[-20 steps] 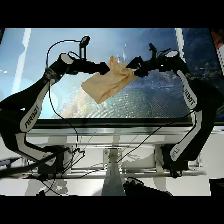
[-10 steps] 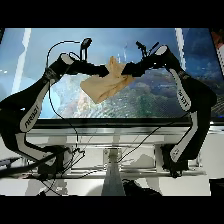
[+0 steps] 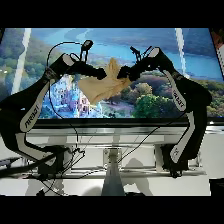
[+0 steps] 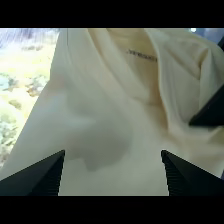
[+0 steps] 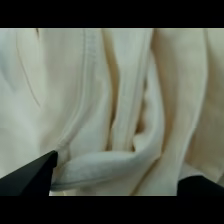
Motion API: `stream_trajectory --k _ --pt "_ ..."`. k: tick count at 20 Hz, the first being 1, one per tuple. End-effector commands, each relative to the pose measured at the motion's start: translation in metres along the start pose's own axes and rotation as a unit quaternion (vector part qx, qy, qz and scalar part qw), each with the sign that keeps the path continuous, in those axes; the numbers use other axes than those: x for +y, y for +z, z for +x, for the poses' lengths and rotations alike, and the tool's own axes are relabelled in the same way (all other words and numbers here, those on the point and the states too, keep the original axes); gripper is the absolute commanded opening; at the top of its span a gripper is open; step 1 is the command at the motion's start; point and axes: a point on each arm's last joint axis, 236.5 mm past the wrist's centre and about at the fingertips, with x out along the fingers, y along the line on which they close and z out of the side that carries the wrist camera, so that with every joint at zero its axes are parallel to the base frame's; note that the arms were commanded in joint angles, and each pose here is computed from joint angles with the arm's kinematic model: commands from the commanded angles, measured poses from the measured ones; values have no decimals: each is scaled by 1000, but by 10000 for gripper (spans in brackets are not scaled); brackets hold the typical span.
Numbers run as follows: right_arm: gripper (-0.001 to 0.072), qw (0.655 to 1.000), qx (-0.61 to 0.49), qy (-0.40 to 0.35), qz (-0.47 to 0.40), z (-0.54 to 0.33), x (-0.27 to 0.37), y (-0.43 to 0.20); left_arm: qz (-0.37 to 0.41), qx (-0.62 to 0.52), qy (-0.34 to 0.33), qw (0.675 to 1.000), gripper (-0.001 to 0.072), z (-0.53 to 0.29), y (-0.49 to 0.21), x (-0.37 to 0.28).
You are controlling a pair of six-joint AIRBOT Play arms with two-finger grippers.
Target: Fold the clothes and pants, and hang the long-sleeved shirts on hangers.
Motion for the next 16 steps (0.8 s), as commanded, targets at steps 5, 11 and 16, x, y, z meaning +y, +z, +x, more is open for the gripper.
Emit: stream_trajectory --k 5,11,16 --pt "13 999 14 12 -42 34 40 -10 15 1 23 1000 687 -6 0 15" --pt "12 991 -84 -87 -59 -82 19 28 87 -74 82 990 687 -98 52 10" --pt "12 950 -228 -209 42 -250 -41 37 136 -175 96 970 687 -194 95 -41"
